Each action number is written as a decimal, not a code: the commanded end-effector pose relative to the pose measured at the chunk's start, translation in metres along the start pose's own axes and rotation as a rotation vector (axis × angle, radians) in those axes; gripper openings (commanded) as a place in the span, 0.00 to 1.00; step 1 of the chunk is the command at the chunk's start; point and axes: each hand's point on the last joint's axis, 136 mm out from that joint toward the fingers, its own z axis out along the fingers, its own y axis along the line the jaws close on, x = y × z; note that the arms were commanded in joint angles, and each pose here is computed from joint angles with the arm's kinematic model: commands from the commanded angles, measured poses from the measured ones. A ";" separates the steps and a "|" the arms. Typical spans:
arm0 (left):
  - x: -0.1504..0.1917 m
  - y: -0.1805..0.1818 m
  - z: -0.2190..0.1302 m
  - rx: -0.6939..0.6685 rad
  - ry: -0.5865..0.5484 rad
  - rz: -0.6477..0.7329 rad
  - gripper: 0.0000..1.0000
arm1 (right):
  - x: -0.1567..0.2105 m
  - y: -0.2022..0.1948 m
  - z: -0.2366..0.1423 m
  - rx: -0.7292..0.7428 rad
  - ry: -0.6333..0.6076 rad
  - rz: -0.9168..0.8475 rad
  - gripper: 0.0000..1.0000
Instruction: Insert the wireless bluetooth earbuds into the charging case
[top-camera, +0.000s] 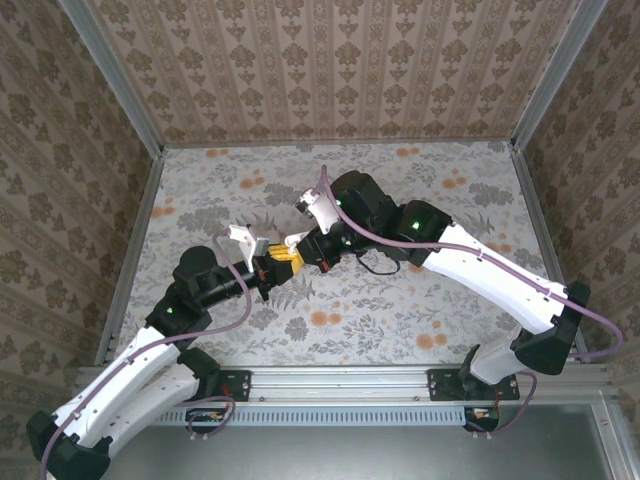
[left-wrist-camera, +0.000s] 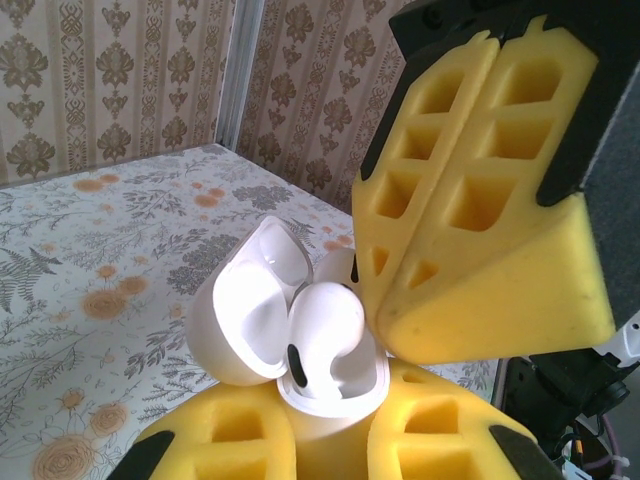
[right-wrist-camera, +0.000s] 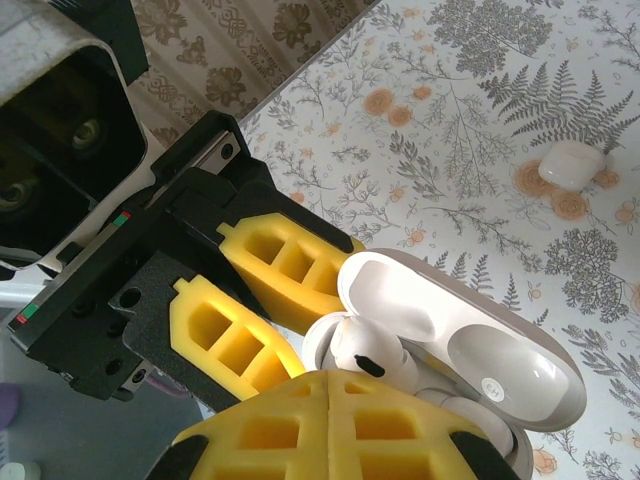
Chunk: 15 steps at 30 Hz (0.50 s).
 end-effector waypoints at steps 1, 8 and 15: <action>-0.022 -0.014 -0.005 0.048 -0.067 0.035 0.00 | -0.006 0.000 -0.011 0.002 -0.015 -0.016 0.05; -0.021 -0.013 -0.005 0.047 -0.067 0.033 0.00 | -0.020 0.015 -0.033 -0.041 -0.091 -0.034 0.05; -0.020 -0.014 -0.004 0.059 -0.072 0.039 0.00 | -0.024 0.003 -0.031 0.025 -0.104 -0.028 0.06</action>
